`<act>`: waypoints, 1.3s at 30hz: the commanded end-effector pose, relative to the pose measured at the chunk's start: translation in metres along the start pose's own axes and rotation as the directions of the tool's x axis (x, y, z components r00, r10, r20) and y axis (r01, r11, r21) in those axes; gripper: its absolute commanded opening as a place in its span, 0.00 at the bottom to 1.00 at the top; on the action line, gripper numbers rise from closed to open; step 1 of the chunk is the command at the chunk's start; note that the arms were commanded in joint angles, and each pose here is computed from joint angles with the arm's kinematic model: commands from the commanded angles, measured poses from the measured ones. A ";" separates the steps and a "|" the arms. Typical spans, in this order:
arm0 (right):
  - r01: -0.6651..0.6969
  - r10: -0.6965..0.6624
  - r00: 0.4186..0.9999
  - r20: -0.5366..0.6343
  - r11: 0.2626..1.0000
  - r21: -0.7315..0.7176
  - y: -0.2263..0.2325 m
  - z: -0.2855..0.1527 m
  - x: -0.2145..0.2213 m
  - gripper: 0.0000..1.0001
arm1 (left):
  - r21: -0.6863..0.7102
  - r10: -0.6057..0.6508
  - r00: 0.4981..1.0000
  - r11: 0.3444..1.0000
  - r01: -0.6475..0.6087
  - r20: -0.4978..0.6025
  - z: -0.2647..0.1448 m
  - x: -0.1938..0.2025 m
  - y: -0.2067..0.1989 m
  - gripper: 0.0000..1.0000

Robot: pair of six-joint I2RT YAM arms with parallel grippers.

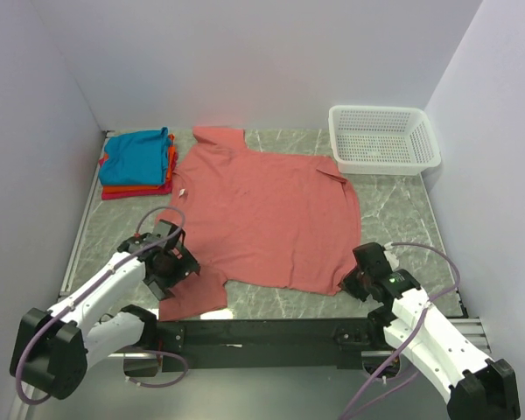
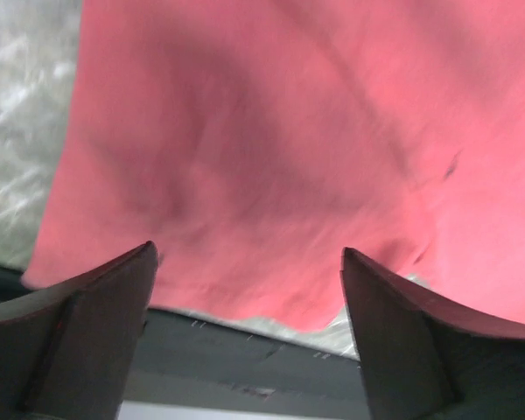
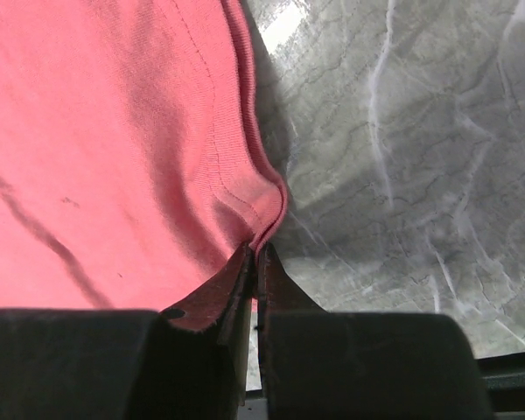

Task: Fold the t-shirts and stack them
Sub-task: Flatten the tshirt out, then fold the tshirt

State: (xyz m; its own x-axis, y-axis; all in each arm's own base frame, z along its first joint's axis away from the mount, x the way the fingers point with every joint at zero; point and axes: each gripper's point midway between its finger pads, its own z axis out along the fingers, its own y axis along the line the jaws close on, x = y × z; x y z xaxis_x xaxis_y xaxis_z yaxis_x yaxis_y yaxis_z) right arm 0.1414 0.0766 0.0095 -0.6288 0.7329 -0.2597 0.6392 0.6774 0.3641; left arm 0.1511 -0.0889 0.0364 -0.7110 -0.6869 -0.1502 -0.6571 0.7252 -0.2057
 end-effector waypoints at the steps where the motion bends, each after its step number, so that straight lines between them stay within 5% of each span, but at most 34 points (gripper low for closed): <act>1: 0.012 -0.009 0.999 0.041 0.999 -0.053 0.017 -0.006 -0.012 0.06 | -0.034 -0.015 1.000 0.999 0.014 -0.023 -0.013 0.012 0.004 0.90; 9: 0.046 -0.045 0.998 0.035 0.998 -0.046 0.015 -0.003 -0.010 0.06 | -0.123 0.077 0.983 0.988 -0.098 -0.165 -0.005 0.063 0.030 0.81; 19: 0.039 -0.036 0.998 0.050 0.997 -0.067 0.014 -0.004 -0.011 0.07 | -0.178 0.060 0.985 0.980 -0.089 -0.164 0.014 0.067 0.036 0.59; 23: 0.031 -0.028 0.999 0.045 0.997 -0.065 0.011 -0.004 -0.009 0.07 | -0.199 0.072 0.988 0.975 -0.098 -0.138 0.019 0.062 0.038 0.38; 27: 0.023 -0.020 0.999 0.043 0.997 -0.071 0.011 -0.004 -0.008 0.07 | -0.210 0.079 0.991 0.972 -0.101 -0.110 0.017 0.055 0.034 0.01; 39: 0.046 -0.041 0.997 0.059 0.994 -0.096 0.019 -0.013 -0.013 0.04 | -0.149 0.141 0.990 0.979 -0.136 0.021 -0.014 0.021 -0.006 0.01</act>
State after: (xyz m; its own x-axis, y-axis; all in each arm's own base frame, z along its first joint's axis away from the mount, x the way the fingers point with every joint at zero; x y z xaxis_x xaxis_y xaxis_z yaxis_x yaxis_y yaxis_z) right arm 0.1473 0.0801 0.0179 -0.6423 0.7082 -0.2931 0.5819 0.6995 0.4148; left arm 0.1207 -0.1076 0.0328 -0.7851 -0.6051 -0.1324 -0.6092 0.7929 -0.0117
